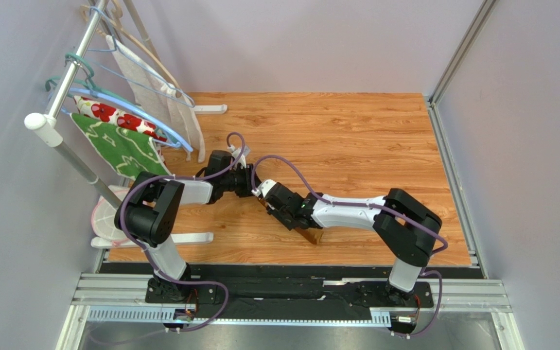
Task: Fold the napkin, place the utensils inside, and roll it up
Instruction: Roll the napkin with the utensil
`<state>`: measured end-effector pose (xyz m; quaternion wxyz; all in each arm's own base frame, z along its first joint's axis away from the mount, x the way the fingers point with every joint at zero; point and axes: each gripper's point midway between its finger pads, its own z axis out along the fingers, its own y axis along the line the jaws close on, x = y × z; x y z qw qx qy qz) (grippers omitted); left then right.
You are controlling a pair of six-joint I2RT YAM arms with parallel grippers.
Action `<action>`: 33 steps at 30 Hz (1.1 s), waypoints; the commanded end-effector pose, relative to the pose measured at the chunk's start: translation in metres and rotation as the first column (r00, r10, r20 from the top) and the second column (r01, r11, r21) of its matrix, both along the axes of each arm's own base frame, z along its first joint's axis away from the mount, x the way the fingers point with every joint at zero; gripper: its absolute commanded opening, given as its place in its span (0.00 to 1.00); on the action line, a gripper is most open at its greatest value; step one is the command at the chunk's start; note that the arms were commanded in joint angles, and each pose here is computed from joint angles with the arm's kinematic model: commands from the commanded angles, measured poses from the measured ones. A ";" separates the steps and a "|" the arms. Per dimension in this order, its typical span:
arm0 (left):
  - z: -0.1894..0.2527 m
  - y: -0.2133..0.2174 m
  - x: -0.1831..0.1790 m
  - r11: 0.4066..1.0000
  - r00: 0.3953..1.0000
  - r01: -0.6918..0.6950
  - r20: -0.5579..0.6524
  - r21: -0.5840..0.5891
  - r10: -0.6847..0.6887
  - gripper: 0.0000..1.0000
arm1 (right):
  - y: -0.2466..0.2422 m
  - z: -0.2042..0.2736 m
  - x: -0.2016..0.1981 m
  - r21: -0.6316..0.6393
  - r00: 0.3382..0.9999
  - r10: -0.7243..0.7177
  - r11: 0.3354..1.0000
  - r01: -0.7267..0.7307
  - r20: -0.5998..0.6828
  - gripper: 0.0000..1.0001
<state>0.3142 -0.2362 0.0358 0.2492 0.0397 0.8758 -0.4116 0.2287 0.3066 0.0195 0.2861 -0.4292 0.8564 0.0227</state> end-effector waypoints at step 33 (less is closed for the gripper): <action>0.020 0.005 0.011 1.000 0.996 -0.023 0.084 -0.019 0.025 0.51 | 0.000 -0.019 -0.016 0.535 0.738 0.229 0.820 0.205 -0.634 0.14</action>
